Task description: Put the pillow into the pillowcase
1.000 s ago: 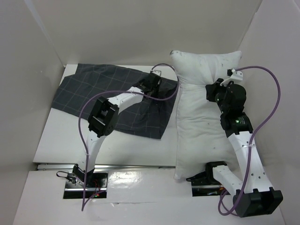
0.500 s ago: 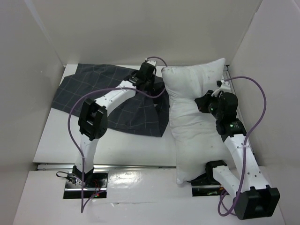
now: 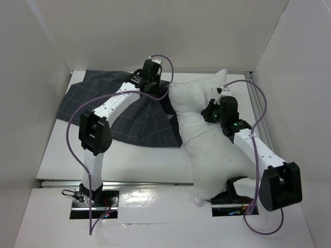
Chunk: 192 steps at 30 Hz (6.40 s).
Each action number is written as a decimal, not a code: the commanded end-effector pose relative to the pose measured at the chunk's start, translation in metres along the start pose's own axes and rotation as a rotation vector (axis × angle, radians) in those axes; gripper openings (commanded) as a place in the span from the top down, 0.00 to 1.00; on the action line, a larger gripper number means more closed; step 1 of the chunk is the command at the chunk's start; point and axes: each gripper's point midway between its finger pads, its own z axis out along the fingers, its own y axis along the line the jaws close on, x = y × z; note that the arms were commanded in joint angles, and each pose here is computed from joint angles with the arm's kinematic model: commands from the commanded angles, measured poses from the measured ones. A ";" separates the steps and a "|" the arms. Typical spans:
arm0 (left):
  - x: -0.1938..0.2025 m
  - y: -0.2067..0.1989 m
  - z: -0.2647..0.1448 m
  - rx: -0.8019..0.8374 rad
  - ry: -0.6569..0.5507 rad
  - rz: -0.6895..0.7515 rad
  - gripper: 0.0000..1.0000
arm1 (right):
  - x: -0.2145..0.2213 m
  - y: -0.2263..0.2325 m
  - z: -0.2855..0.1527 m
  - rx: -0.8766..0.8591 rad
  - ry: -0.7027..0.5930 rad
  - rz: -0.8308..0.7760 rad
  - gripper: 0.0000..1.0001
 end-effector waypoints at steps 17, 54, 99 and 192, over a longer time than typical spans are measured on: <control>-0.053 0.014 -0.072 0.058 -0.159 -0.001 1.00 | 0.072 -0.010 0.045 0.491 0.254 -0.287 1.00; 0.016 0.032 -0.124 -0.045 -0.112 -0.103 1.00 | -0.024 0.127 0.004 -0.161 -0.068 -0.388 0.00; -0.053 -0.015 -0.118 0.004 -0.190 -0.060 1.00 | 0.127 0.220 0.030 -1.048 0.326 -0.423 1.00; -0.073 -0.116 -0.101 0.373 -0.335 0.022 1.00 | -0.015 0.168 0.002 -0.832 -0.563 -0.123 0.25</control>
